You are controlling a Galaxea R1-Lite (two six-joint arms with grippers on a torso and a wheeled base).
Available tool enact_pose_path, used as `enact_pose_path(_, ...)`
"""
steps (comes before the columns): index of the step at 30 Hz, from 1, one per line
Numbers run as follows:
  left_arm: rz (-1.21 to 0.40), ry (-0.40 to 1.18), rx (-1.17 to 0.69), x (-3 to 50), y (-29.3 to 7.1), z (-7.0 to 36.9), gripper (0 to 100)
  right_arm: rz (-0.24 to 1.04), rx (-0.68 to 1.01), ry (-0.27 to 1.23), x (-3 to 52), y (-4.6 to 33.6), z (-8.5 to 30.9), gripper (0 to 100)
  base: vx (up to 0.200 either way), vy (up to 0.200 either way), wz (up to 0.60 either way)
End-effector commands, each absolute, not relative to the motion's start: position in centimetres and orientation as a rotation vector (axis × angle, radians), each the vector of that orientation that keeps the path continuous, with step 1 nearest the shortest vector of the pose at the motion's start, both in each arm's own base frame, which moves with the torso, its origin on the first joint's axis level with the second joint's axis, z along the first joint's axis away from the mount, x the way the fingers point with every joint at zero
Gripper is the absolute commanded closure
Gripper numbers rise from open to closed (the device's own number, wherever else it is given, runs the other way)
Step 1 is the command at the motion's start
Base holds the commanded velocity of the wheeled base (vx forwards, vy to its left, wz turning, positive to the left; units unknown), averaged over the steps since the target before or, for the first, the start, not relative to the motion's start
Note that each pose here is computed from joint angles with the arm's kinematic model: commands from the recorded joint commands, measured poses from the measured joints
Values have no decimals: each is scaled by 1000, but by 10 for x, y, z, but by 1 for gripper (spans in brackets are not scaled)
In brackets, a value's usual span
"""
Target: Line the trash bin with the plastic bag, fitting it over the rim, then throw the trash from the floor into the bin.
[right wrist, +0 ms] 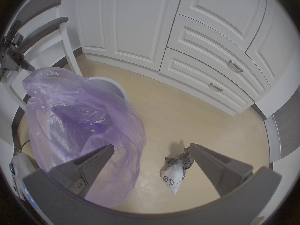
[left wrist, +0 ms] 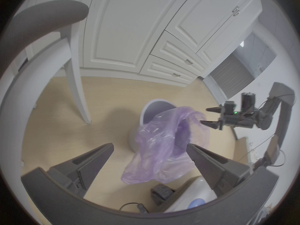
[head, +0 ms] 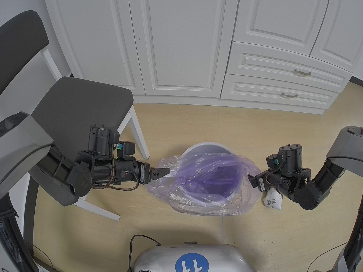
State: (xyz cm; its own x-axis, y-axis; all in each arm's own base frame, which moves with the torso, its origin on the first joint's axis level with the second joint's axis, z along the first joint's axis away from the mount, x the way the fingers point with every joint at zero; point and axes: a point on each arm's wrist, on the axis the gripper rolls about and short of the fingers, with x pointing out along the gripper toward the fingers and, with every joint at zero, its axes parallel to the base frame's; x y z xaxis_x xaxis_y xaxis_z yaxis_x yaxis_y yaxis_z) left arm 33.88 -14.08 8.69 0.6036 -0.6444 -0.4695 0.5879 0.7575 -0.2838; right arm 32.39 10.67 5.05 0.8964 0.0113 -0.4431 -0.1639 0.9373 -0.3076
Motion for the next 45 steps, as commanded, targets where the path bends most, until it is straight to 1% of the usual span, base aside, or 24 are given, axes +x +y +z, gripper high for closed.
enact_pose_path(1,-670,575,-34,337,-150,81,0,107,-364,425,314,108,63,0,0,0,0)
enact_pose_path(4,-656,571,-28,336,-150,83,0,111,-359,407,311,108,70,0,0,0,0)
enact_pose_path(9,-664,569,-22,334,-153,82,0,158,-339,367,301,113,85,0,0,0,0)
enact_pose_path(12,-673,569,-19,332,-157,82,0,207,-303,377,300,110,90,0,0,0,0)
enact_pose_path(14,-673,568,-19,332,-156,83,0,219,-277,396,300,108,92,0,0,0,0)
enact_pose_path(17,-673,568,-19,331,-156,83,0,215,-234,426,302,104,99,0,0,0,0)
enact_pose_path(24,-674,573,-15,328,-156,81,0,209,-235,436,301,100,97,0,0,0,0)
enact_pose_path(29,-680,540,-11,325,-160,76,0,215,-240,418,295,100,104,0,0,0,0)
enact_pose_path(35,-636,456,-6,314,-159,92,0,208,-242,381,283,97,122,0,0,0,0)
enact_pose_path(36,-629,435,-7,312,-158,100,0,207,-256,371,283,98,130,0,0,0,0)
enact_pose_path(38,-629,429,-8,311,-157,102,0,207,-255,365,285,99,134,0,0,0,0)
enact_pose_path(40,-635,392,-12,305,-154,120,0,204,-250,343,297,109,147,0,0,0,0)
enact_pose_path(43,-634,433,-8,298,-152,133,0,206,-248,367,307,119,164,0,0,0,0)
enact_pose_path(45,-636,480,-7,293,-151,152,0,214,-249,444,311,122,184,0,0,0,0)
